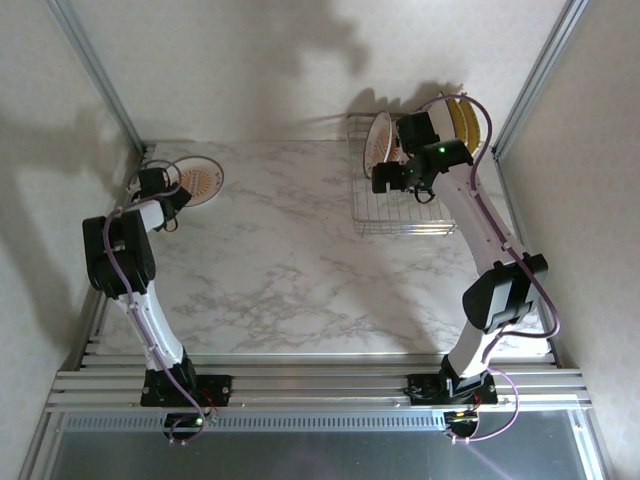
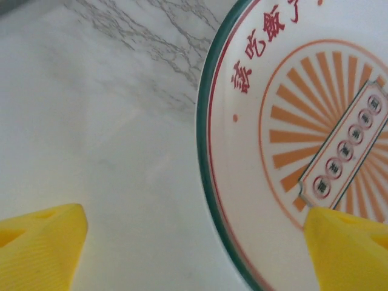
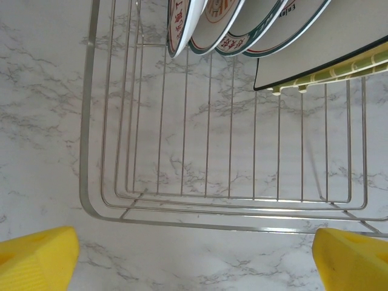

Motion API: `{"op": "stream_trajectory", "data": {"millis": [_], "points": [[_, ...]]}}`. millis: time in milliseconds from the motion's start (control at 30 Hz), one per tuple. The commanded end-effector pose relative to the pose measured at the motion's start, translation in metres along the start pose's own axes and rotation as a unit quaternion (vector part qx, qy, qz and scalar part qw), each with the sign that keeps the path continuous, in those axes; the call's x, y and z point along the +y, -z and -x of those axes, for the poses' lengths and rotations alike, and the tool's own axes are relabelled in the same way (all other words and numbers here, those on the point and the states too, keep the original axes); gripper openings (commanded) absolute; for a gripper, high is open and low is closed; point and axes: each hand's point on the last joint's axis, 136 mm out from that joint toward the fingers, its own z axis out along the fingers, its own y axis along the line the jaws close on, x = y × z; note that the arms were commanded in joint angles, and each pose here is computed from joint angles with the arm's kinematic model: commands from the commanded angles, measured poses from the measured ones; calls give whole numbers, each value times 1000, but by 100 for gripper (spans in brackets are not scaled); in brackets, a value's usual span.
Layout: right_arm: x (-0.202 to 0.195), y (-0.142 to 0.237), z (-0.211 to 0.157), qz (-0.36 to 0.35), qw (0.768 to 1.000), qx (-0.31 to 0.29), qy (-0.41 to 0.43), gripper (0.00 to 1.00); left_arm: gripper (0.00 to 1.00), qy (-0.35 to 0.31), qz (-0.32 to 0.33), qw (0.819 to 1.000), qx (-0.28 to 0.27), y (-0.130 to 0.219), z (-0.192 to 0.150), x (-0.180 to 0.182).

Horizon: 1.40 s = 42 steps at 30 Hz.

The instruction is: Unload the plates from the dish rack

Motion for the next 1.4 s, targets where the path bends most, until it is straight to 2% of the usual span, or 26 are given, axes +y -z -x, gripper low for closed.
{"op": "stream_trajectory", "data": {"millis": [0, 133, 233, 367, 500, 733, 900, 1033, 1367], "points": [[2, 12, 2, 8, 1000, -16, 1, 99, 100, -86, 39, 995, -24, 44, 12, -3], [1, 13, 3, 4, 1000, -16, 6, 99, 99, -187, 54, 980, -32, 95, 14, -26], [2, 14, 13, 1, 1000, -23, 14, 99, 100, -255, 35, 966, -19, 134, 7, -53], [3, 8, 35, -9, 999, -30, 26, 99, 100, -303, -13, 953, 19, 175, -12, -84], [5, -5, 61, -21, 999, -36, 32, 99, 99, -341, -24, 938, 50, 199, -29, -100], [5, -42, 92, -31, 998, -37, 34, 99, 100, -367, -50, 927, 68, 222, -41, -117], [4, -73, 115, -49, 996, -66, 46, 96, 100, -368, -93, 921, 85, 237, -52, -128], [-2, -94, 126, -67, 994, -84, 37, 93, 100, -367, -101, 921, 87, 242, -53, -130], [-6, -137, 145, -95, 988, -121, 23, 74, 100, -366, -105, 921, 83, 247, -52, -130]]}}
